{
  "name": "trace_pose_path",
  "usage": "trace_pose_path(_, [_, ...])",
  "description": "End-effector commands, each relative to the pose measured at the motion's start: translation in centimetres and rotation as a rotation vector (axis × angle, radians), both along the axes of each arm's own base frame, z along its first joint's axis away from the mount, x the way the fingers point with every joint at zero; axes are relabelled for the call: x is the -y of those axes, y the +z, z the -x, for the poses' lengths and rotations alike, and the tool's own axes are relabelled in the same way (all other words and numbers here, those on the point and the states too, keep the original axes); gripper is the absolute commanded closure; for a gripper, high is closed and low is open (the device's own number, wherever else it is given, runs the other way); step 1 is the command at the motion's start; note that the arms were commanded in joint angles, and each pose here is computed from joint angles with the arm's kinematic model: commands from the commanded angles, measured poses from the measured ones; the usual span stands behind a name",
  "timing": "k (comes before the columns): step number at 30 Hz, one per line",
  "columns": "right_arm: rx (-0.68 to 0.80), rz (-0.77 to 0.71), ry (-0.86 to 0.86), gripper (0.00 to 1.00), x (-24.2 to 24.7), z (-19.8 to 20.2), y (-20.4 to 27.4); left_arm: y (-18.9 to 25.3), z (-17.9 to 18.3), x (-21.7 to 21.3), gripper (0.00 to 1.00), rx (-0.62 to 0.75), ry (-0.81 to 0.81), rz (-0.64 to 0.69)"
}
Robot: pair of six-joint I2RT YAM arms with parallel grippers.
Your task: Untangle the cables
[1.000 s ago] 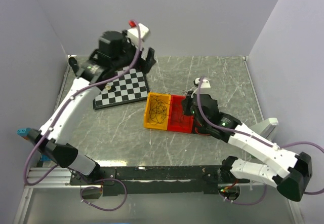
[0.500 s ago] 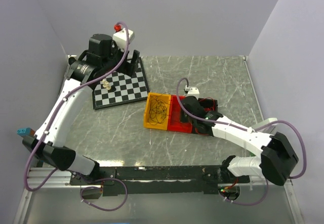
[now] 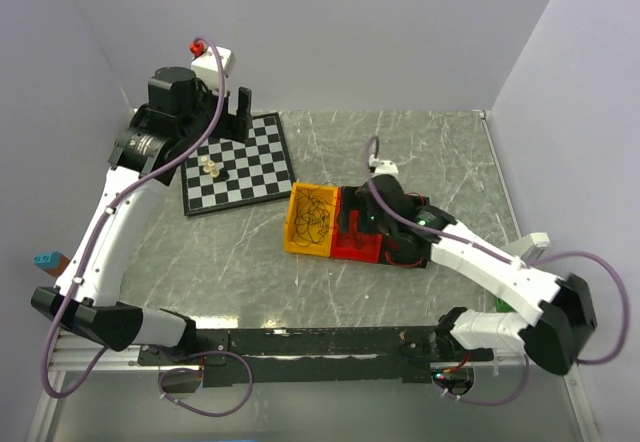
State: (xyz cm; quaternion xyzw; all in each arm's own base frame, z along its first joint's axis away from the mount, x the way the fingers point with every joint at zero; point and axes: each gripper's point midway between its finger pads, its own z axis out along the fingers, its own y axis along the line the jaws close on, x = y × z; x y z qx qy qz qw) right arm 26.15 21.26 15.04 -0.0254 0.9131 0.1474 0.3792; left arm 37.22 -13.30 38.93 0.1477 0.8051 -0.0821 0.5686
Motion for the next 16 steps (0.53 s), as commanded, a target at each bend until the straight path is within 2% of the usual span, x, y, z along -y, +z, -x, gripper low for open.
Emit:
trace_pose_path(1, [0.052,-0.093,0.049,0.0,0.2,1.4,5.6,0.3,-0.2,-0.9,0.04,0.004,0.067,0.043])
trace_pose_path(9, [-0.009,-0.081,0.081,0.0,1.4,4.0,5.6,-0.6,0.9,-2.1,0.03,0.004,0.154,0.109])
trace_pose_path(16, [0.031,-0.11,0.092,0.0,2.7,5.5,5.8,-5.2,3.2,-2.9,0.03,-0.064,0.145,0.087])
